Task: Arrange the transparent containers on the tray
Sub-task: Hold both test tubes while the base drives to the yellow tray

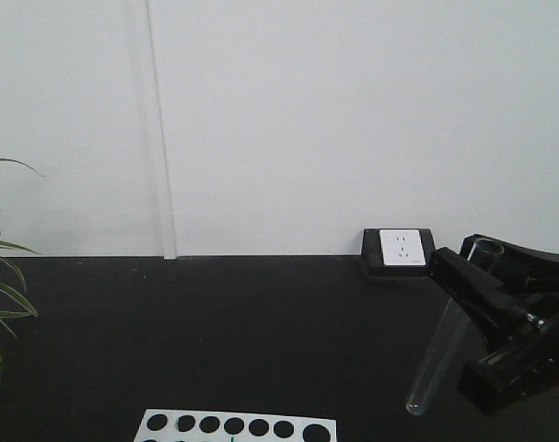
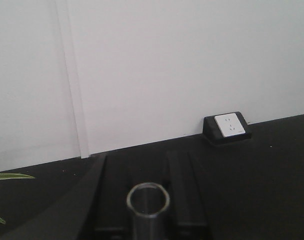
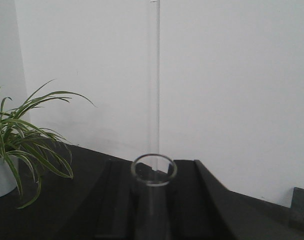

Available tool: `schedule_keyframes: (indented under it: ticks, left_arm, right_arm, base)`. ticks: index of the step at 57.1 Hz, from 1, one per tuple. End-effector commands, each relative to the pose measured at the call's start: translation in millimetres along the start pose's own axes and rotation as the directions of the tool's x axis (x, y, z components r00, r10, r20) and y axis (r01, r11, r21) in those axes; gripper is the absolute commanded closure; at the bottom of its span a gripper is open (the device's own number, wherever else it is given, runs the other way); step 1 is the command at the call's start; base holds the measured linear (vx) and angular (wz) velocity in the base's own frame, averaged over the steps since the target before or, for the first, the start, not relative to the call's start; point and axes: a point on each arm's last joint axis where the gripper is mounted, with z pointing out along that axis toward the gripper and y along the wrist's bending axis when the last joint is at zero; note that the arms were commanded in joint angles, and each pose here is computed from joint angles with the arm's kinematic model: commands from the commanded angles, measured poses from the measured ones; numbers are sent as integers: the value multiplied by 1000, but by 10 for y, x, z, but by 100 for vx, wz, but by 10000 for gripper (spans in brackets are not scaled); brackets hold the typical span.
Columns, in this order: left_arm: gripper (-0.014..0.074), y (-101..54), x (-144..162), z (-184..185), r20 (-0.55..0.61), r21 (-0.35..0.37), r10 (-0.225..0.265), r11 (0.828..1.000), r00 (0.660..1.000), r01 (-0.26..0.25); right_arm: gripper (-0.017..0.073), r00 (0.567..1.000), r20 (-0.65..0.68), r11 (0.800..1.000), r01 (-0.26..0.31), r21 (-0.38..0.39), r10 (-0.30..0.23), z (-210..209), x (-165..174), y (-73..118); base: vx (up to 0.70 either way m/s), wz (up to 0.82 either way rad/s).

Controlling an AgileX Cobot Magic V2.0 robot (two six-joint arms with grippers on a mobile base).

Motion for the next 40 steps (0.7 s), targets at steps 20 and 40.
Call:
schedule_keyframes:
  ticks: [20, 40]
  left_arm:
    - [600, -38, -191, -72, 117, 34, -12, 999, 993, 8]
    - [600, -38, -191, -72, 117, 34, -12, 999, 993, 8]
  right_arm:
    - [572, 996, 94, 999, 3, -35, 0, -25, -167, 34]
    - [572, 996, 94, 999, 3, -35, 0, -25, -167, 34]
  base:
    - [-3, -3]
    - [-14, 2]
